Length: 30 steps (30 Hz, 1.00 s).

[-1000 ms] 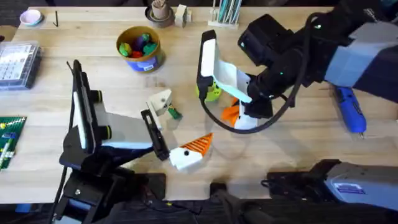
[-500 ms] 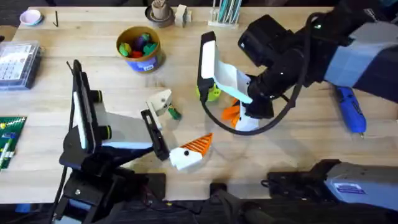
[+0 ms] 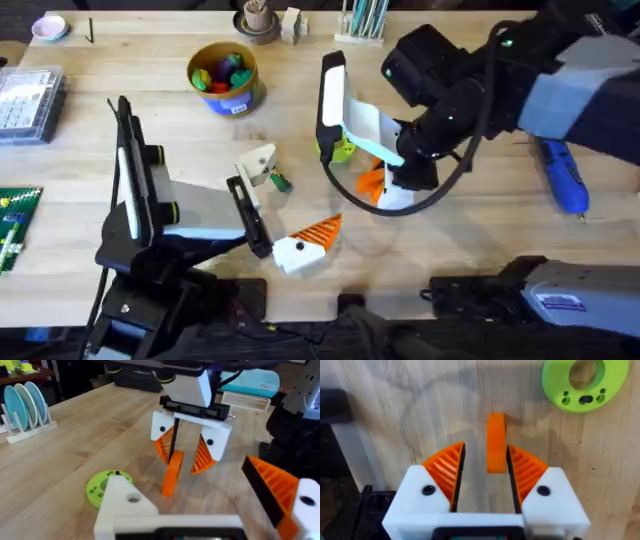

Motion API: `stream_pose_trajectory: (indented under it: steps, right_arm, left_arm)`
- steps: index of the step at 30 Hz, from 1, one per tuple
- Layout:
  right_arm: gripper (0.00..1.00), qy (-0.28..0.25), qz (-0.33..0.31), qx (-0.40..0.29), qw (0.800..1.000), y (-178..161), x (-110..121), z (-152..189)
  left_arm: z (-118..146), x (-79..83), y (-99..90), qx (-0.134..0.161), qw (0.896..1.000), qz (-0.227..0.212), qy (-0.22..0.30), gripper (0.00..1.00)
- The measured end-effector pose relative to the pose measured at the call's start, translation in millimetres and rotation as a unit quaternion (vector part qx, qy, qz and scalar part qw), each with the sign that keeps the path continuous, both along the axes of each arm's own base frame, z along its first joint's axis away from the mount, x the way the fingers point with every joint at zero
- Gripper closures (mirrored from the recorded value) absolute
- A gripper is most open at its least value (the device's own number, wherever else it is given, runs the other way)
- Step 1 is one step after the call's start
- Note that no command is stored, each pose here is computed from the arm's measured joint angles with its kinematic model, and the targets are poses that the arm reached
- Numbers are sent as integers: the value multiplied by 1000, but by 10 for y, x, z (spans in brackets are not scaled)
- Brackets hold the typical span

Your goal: Pick up the gripper from the table and insert it into the empty holder that is missing its gripper. Then pick up a screw, insert it into the mounting hole, and use the screwdriver to tighten it. Finally, clean up the table by picking up the vegetable and placing it into the bucket.

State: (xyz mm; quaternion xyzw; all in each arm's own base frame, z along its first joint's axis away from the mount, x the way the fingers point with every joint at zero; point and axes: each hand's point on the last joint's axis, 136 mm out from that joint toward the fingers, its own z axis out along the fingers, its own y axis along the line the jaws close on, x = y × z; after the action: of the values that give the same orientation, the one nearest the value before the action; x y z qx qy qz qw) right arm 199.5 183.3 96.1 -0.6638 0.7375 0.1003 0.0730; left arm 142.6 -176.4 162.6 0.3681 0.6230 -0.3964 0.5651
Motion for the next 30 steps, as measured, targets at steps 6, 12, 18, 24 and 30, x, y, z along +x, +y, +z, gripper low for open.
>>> stream_pose_trajectory:
  steps: [6,12,18,24,30]
  right_arm:
    - [460,8,0,-7,1000,-3,7,-62]
    - [868,1,2,-15,1000,-28,29,-69]
    - [989,-2,2,-11,1000,-10,42,-64]
    - [992,-12,-9,8,1000,22,41,54]
    - [992,-98,-45,81,991,93,143,722]
  left_arm:
    - [0,0,0,0,1000,0,0,8]
    - [1,0,0,0,1000,0,0,7]
    - [0,-1,0,0,1000,0,0,7]
    - [0,0,0,0,1000,0,0,7]
    - [0,0,0,0,1000,0,0,8]
